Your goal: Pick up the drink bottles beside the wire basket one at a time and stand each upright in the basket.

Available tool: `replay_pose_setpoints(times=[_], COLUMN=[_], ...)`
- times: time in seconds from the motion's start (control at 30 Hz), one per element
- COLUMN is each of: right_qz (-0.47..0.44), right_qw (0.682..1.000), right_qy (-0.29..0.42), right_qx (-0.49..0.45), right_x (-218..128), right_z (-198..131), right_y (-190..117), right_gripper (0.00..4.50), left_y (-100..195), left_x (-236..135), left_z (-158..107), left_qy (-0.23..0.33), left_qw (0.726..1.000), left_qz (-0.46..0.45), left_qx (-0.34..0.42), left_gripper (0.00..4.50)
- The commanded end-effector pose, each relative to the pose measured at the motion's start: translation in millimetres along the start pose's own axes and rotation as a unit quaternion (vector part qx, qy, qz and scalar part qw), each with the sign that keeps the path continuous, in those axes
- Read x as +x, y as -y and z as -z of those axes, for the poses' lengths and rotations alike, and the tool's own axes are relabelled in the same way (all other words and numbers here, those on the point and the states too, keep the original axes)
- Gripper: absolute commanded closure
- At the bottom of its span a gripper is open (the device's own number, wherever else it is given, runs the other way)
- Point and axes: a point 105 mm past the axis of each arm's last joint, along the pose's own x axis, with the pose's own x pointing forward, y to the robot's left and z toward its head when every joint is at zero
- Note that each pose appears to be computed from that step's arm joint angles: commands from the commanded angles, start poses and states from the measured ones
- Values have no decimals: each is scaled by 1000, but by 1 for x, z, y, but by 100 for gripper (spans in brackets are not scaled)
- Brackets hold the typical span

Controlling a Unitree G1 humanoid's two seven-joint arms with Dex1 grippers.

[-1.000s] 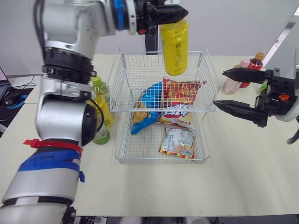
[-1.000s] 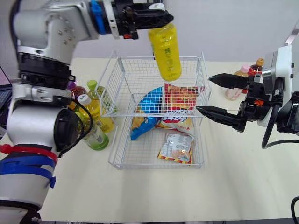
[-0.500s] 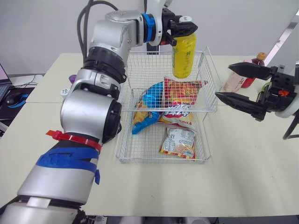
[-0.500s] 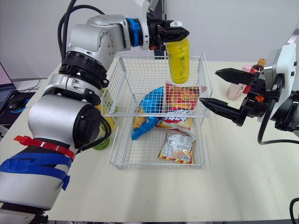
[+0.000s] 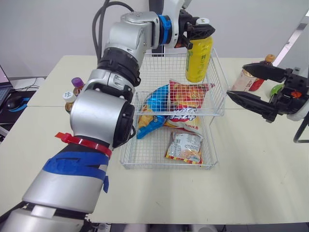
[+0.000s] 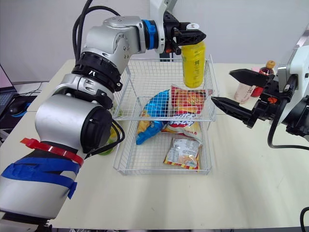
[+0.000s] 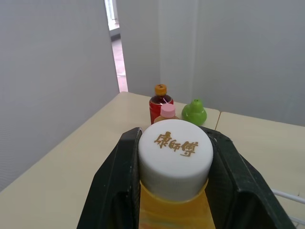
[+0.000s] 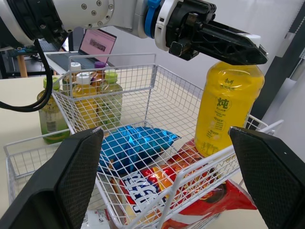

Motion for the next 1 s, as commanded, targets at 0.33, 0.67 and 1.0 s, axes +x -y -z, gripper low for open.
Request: replay_pose_setpoints(times=[0.33, 0.67, 1.0], right_qz=[67, 80, 66], right_qw=[997, 996, 996], right_qy=[4, 1, -11], right_qx=[-45, -48, -54], right_x=[-7, -11, -12], right_z=[-9, -8, 0], right_y=[19, 21, 17], right_gripper=[0, 0, 0], left_y=[9, 10, -17], left_x=[4, -25, -104], left_z=[-28, -57, -59], left_qy=[37, 61, 47], left_qw=[999, 995, 997], left_qz=[15, 59, -6], left_qx=[13, 42, 63], left_gripper=[108, 1, 1])
